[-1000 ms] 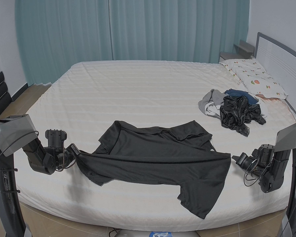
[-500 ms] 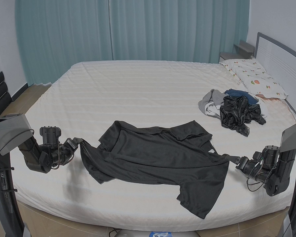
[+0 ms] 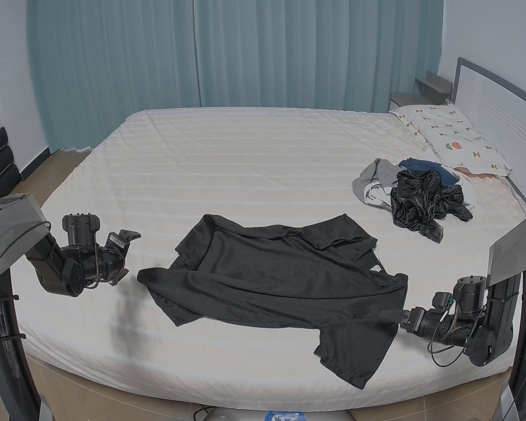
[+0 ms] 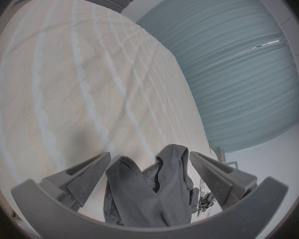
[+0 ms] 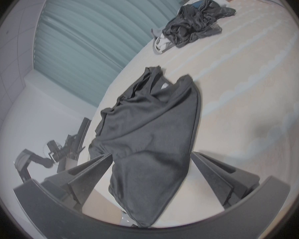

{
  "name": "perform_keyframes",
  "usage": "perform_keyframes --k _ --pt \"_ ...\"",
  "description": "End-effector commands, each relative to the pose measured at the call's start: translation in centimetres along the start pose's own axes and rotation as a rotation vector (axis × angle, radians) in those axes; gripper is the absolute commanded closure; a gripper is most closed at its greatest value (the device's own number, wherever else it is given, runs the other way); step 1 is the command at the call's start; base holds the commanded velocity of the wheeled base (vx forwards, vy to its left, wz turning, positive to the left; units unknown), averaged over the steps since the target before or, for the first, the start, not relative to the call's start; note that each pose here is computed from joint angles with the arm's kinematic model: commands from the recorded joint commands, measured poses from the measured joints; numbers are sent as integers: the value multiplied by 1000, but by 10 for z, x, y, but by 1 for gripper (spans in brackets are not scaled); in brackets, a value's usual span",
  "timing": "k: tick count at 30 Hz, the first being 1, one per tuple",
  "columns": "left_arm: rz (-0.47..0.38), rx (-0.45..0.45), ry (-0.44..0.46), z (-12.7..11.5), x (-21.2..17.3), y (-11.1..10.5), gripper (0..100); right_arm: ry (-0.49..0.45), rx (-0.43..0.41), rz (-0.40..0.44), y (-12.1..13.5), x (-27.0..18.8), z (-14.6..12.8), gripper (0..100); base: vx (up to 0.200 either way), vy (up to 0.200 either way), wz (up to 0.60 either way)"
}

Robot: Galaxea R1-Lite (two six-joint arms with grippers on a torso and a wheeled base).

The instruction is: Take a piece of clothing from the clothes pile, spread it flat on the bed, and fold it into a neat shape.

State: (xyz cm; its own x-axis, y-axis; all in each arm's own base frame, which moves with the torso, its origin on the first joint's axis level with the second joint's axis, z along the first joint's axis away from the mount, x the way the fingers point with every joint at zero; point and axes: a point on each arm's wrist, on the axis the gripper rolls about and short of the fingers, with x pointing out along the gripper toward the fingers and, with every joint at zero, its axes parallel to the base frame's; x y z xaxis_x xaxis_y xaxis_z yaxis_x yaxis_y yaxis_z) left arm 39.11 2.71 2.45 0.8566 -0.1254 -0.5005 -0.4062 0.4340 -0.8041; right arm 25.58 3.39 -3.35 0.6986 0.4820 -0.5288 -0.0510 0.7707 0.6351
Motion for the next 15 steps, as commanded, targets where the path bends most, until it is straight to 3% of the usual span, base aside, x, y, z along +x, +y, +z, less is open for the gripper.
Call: perform_keyframes --k 1,2,11,15 --pt "15 -8 12 -2 4 5 0 68 -7 -21 -5 8 -16 0 0 0 0" --pt "19 -4 24 -5 3 6 0 72 -10 -20 -5 10 -17 100 0 0 0" --pt "77 155 139 -46 -8 16 0 57 -23 -48 -4 4 -16 100 0 0 0" --pt "81 292 215 -72 -31 10 0 30 -53 -81 -9 -9 -7 100 0 0 0"
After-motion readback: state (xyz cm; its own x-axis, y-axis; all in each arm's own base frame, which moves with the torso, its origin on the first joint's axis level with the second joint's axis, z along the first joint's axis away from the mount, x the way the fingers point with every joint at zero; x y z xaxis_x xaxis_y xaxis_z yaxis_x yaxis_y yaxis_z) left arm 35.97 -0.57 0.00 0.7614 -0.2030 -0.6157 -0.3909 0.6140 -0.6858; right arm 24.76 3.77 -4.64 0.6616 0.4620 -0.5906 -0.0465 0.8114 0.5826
